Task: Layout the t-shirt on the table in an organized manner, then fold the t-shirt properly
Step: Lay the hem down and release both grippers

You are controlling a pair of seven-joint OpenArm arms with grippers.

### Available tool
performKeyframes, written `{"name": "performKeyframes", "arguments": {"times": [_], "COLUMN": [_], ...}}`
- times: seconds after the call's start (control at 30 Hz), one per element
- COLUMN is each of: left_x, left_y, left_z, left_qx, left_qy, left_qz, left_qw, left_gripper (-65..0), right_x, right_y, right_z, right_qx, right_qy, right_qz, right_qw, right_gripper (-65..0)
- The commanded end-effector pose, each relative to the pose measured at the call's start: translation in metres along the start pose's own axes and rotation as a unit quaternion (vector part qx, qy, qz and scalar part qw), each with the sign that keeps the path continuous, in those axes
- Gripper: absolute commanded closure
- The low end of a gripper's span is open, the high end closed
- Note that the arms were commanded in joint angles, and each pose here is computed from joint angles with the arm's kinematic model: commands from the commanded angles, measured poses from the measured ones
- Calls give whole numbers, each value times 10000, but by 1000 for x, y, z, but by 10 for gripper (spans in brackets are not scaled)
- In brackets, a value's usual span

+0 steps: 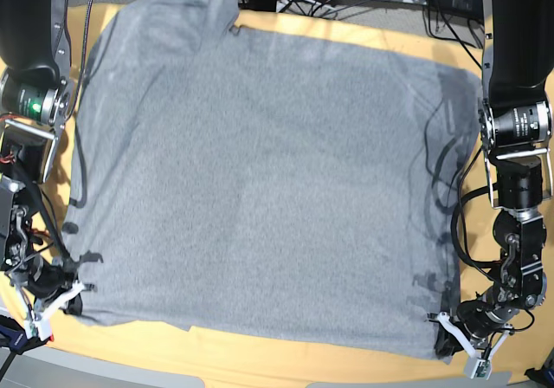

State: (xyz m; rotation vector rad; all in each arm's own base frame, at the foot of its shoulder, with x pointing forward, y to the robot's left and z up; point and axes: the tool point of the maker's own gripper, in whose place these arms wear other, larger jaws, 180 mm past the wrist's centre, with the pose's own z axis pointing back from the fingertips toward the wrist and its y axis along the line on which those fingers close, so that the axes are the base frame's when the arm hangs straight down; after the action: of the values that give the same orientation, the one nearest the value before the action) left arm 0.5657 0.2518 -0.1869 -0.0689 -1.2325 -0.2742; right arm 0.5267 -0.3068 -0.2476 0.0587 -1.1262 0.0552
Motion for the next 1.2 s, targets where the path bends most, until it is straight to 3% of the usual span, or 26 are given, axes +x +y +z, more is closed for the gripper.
{"name": "performKeyframes", "arguments": {"times": [0.0, 0.4, 0.43, 0.53, 0.6, 0.63, 0.8, 0.9, 1.0, 1.17], "left_x": [44, 43, 40, 37, 39, 40, 33, 24, 15, 0], "left_y": [14, 17, 17, 21, 26, 30, 48, 54, 51, 37], "left_z": [8, 10, 10, 11, 12, 14, 22, 29, 36, 48], "left_qx": [137, 161, 164, 207, 303, 349, 552, 474, 172, -491], "left_qy": [-520, -456, -423, -376, -423, -441, -172, 54, 317, 751], "left_qz": [-55, -71, -68, -51, 71, 126, 180, 491, 684, 891], "left_qw": [9985, 9988, 9989, 9991, 9986, 9983, 9982, 9977, 9970, 9920], "left_gripper": [0, -6, -81, -362, -478, -494, -494, -494, -494, -492], "right_x": [40, 42, 41, 39, 38, 38, 40, 41, 39, 17], "right_y": [-13, -6, -7, -15, -18, -18, -11, -7, 3, 15], "right_z": [8, 8, 8, 8, 8, 8, 11, 16, 21, 33], "right_qx": [-152, 32, 2, -219, -294, -293, 20, 325, 759, 1348], "right_qy": [-475, -399, -365, -294, -267, -267, -298, -282, -179, 471], "right_qz": [9, 150, 199, 100, 57, 61, 222, 136, 74, -151], "right_qw": [9988, 9991, 9991, 9993, 9992, 9992, 9993, 9990, 9969, 9896], "right_gripper": [0, 0, -12, -182, -284, -307, -311, -311, -311, -309]}}
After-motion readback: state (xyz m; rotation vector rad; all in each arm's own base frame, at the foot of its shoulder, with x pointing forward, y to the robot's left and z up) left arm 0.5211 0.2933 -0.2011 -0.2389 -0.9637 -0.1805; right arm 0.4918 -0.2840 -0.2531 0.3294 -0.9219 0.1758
